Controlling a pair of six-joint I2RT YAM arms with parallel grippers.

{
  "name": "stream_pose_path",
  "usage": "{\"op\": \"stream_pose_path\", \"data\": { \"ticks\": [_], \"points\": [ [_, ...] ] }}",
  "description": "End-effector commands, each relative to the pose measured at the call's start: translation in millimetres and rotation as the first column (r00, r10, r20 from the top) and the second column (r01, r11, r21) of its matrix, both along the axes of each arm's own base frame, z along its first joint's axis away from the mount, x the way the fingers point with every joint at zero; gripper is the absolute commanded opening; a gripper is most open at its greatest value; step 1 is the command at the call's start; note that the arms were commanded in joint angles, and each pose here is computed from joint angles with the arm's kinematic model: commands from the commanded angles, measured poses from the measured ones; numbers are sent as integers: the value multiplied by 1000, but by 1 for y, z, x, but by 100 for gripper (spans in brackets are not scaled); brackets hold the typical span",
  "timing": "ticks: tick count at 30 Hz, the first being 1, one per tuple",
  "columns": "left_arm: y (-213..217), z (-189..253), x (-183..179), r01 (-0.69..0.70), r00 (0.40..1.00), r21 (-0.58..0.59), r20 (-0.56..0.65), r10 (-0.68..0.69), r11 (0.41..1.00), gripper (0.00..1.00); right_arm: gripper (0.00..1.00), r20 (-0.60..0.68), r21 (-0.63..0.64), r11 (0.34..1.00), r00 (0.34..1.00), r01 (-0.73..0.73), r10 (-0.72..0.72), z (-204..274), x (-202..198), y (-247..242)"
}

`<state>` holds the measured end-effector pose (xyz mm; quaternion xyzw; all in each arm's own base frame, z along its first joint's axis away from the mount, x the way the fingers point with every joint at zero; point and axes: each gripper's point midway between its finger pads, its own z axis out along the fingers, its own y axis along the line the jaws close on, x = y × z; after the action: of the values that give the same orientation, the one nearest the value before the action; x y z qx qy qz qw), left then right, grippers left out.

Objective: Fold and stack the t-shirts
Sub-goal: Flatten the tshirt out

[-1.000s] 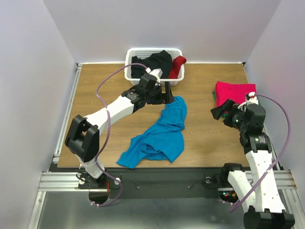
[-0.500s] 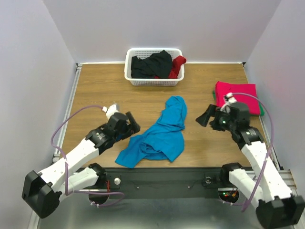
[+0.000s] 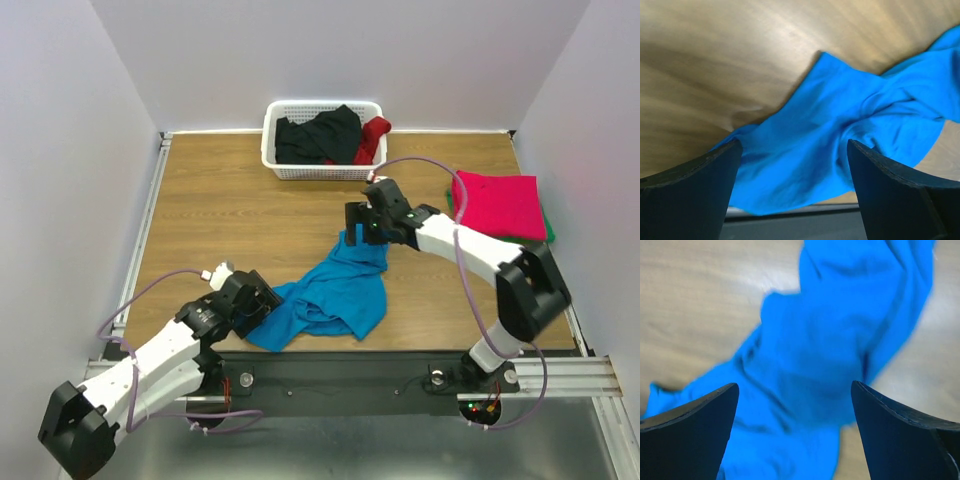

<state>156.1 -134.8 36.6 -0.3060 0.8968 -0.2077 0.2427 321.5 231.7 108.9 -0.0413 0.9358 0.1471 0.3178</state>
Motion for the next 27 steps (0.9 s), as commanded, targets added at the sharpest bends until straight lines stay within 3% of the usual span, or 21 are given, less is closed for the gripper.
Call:
{"op": "stream_pose_path", "data": {
  "ticks": [1, 4, 6, 12, 15, 16, 18, 19, 22, 27],
  "points": [
    [4, -13, 2, -44, 997, 45, -54, 46, 998, 92, 99, 116, -47, 999, 993, -9, 15, 16, 42, 26],
    [5, -13, 6, -48, 997, 80, -56, 52, 996, 73, 94, 98, -87, 996, 995, -25, 33, -2, 54, 37],
    [9, -19, 7, -41, 996, 123, -75, 51, 992, 67, 93, 105, -88, 995, 993, -38, 47, -1, 62, 47],
    [15, -23, 13, -42, 993, 216, -102, 65, 976, 34, 88, 95, -133, 991, 994, -32, 45, -19, 74, 56],
    [19, -26, 18, -35, 992, 270, -109, 67, 962, 5, 79, 92, -163, 987, 995, -9, 24, -30, 79, 53],
    [21, -27, 21, -28, 991, 297, -113, 65, 954, 0, 74, 101, -179, 984, 995, 11, 7, -31, 82, 50],
    [25, -29, 24, -17, 992, 337, -110, 57, 941, 0, 68, 95, -203, 979, 995, 25, -5, -40, 84, 48],
    [25, -27, 27, -21, 993, 345, -105, 61, 938, 0, 58, 97, -212, 977, 995, 32, -12, -42, 85, 48],
    [30, -25, 33, -36, 994, 381, -84, 74, 924, 0, 42, 115, -255, 963, 992, 83, -55, -49, 91, 38],
    [31, -13, 51, -72, 997, 394, 10, 74, 916, 0, 23, 165, -342, 916, 973, 210, -162, -53, 92, 8]
  ]
}}
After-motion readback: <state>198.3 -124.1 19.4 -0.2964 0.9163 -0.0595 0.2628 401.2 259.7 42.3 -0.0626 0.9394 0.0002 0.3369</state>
